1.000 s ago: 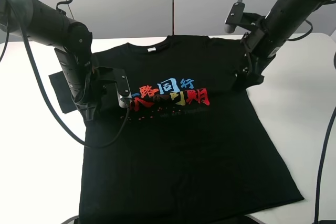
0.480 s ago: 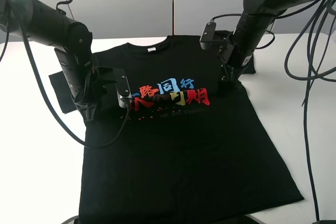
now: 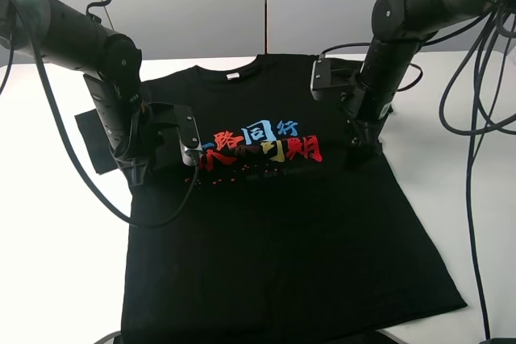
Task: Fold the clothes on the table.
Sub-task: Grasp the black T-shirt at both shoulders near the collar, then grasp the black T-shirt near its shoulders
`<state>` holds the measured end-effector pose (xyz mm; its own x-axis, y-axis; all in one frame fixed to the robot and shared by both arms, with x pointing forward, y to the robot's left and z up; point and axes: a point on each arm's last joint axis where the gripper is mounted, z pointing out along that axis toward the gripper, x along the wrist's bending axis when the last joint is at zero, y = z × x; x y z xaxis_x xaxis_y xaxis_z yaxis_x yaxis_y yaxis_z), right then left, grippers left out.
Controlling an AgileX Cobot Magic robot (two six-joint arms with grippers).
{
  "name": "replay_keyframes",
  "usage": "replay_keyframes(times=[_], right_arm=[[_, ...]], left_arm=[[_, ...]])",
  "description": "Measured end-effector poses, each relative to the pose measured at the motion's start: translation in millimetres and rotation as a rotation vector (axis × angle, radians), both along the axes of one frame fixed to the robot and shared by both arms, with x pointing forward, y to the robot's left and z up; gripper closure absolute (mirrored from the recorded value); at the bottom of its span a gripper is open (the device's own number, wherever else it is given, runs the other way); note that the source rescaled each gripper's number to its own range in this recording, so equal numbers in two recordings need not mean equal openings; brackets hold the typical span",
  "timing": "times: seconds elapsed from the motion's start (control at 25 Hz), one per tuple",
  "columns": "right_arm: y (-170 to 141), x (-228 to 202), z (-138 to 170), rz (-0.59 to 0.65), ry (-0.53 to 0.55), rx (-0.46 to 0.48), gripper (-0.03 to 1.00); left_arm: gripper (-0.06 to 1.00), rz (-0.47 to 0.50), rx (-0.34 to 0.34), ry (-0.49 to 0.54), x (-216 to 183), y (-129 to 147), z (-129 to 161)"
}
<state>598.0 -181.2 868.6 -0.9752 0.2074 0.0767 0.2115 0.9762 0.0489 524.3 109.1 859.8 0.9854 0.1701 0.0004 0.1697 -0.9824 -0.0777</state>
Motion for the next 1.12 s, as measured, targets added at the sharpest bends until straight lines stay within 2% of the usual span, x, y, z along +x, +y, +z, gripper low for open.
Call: replay_keyframes(times=[0.28, 0.4, 0.52, 0.6, 0.72, 0.88, 1.12], right_arm=[[-0.5, 3.3, -0.9, -0.016, -0.041, -0.005, 0.02], [-0.5, 3.5, -2.6, -0.018, -0.041, -0.005, 0.06], [-0.7, 5.1, -5.9, -0.023, -0.05, -0.01, 0.19], [-0.6, 5.9, -6.1, -0.036, -0.05, -0.012, 0.33], [-1.2, 5.9, -6.2, -0.044, -0.05, -0.019, 0.55], [-0.7, 3.5, -6.1, -0.046, -0.026, -0.024, 0.93], [0.2, 0.5, -5.2, -0.065, 0.007, -0.016, 0.96]], left_arm=[[0.94, 0.0, 0.0, 0.0, 0.0, 0.0, 0.0], [0.94, 0.0, 0.0, 0.0, 0.0, 0.0, 0.0], [0.94, 0.0, 0.0, 0.0, 0.0, 0.0, 0.0], [0.94, 0.0, 0.0, 0.0, 0.0, 0.0, 0.0], [0.94, 0.0, 0.0, 0.0, 0.0, 0.0, 0.0], [0.94, 0.0, -0.001, -0.002, 0.1, -0.1, 0.0], [0.94, 0.011, -0.006, -0.009, 0.4, -0.3, 0.5]])
